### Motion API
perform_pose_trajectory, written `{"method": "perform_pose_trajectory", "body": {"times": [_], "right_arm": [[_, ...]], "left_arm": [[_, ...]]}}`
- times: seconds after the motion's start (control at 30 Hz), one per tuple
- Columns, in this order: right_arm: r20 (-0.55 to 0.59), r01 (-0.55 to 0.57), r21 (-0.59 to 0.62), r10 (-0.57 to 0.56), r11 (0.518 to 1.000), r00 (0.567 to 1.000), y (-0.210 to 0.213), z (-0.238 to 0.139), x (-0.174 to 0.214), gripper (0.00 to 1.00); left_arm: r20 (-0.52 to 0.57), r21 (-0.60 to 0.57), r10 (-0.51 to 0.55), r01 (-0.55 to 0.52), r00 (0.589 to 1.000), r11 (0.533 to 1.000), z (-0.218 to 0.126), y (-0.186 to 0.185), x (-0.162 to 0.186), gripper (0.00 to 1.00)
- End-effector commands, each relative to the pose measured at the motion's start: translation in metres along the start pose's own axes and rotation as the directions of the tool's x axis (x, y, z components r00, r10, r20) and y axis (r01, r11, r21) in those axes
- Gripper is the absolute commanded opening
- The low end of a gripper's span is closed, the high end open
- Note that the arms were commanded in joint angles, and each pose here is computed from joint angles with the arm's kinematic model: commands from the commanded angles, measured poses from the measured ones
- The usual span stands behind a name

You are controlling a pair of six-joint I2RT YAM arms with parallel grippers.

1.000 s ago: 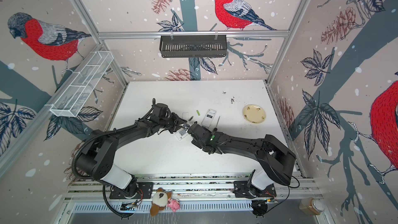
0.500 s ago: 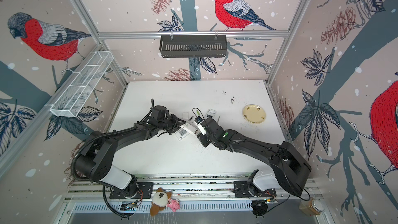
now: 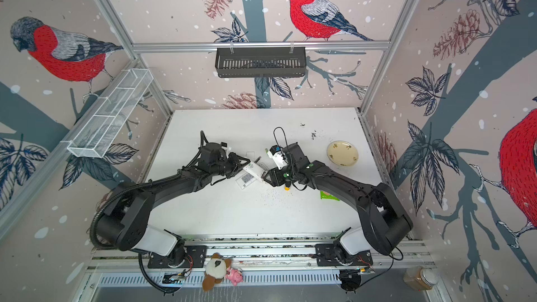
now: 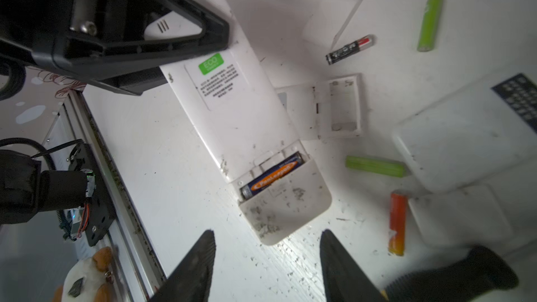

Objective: Unload the batteries from the remote control

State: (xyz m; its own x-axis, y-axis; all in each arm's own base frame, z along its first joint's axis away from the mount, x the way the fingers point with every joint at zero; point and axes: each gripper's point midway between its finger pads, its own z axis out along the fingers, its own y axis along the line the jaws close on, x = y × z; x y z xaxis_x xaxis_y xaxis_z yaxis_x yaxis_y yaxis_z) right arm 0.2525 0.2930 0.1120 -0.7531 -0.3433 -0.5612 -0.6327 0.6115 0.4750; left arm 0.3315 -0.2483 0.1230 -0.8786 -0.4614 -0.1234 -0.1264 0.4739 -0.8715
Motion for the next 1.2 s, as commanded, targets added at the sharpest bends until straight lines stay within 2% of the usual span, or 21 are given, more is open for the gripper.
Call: {"method": "perform_pose_trajectory", "body": {"times": [0.0, 0.4, 0.77, 1.0, 1.17], "right_arm": [[-0.039, -0.018, -0.055, 0.016, 0.998, 0.999, 0.007, 0.007, 0.004, 0.56], [-0.072, -0.094, 0.002, 0.094, 0.996, 0.993, -0.013, 0.027, -0.002, 0.53], [-0.147, -0.143, 0.053, 0.149, 0.988, 0.978, -0.03, 0.035, 0.019, 0.46], [-0.166, -0.164, 0.065, 0.173, 0.984, 0.971, -0.032, 0.03, 0.033, 0.43], [-0.123, -0.179, 0.089, 0.189, 0.98, 0.974, -0.033, 0.011, 0.025, 0.44]], "left_arm": [[0.018, 0.045, 0.078, -0.079, 0.997, 0.996, 0.0, -0.014, -0.005, 0.0], [0.018, 0.027, 0.123, -0.124, 0.992, 0.992, 0.001, -0.015, -0.005, 0.0], [0.047, -0.016, 0.194, -0.193, 0.98, 0.981, -0.004, -0.017, -0.008, 0.0], [0.059, -0.051, 0.203, -0.2, 0.977, 0.978, -0.01, -0.009, -0.007, 0.0], [0.088, -0.089, 0.189, -0.181, 0.978, 0.979, -0.024, 0.001, -0.004, 0.0]]}}
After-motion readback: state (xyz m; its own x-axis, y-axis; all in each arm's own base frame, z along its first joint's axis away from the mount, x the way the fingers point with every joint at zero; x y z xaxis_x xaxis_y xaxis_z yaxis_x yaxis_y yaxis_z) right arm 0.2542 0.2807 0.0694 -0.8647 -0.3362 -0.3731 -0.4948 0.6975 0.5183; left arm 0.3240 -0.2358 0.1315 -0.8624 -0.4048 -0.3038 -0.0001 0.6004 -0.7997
